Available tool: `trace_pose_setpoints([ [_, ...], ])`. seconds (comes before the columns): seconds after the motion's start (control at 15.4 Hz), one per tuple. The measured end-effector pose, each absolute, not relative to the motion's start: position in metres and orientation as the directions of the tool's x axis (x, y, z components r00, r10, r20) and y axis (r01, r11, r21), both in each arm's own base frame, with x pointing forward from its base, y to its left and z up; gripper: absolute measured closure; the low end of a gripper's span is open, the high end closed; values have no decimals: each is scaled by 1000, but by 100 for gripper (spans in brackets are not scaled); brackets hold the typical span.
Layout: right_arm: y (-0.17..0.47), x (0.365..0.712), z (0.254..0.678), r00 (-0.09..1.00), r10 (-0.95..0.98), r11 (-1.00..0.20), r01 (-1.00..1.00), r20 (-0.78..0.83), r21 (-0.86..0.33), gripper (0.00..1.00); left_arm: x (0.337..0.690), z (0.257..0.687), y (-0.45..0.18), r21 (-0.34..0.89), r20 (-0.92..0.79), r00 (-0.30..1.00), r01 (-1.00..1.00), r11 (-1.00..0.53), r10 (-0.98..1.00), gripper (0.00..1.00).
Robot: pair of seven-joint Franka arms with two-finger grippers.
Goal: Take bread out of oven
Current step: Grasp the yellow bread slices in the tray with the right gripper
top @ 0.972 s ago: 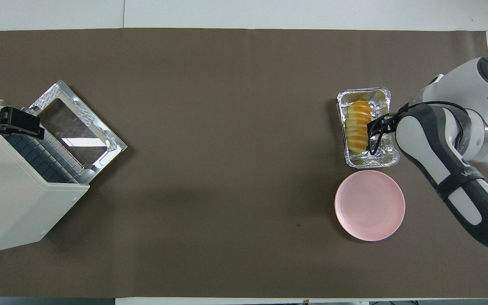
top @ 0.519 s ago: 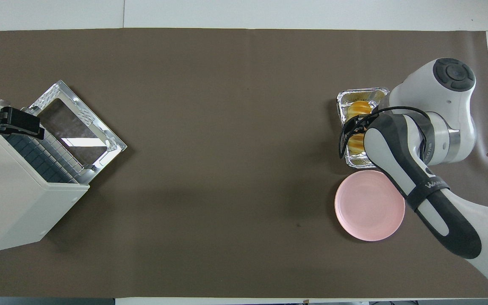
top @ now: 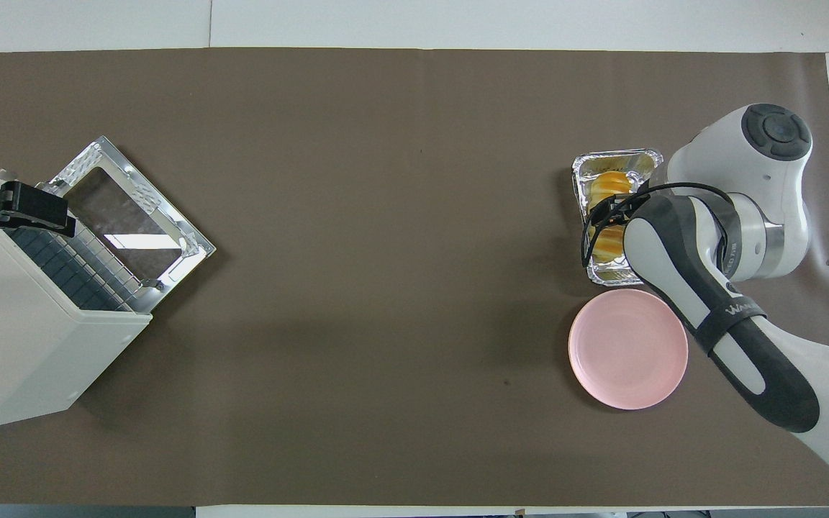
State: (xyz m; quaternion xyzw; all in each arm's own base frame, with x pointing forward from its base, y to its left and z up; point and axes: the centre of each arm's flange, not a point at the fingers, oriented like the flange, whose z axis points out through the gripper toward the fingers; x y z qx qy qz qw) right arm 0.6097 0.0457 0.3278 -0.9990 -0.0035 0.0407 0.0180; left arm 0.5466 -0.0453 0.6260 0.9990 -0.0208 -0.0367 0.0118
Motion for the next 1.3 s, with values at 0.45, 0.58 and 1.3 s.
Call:
trace_pose_setpoints([
  [0.45,44,604,312,998,4,-999,2,-66,-37,36,547,626,-45,25,-73,996,-41,-999,-42,0],
  [0.58,44,604,312,998,10,-999,8,-65,-37,57,547,626,-45,25,-73,996,-41,-999,-42,0],
  [1.3,33,611,409,995,76,-997,74,-68,-37,93,547,626,-45,25,-73,996,-41,-999,-42,0],
])
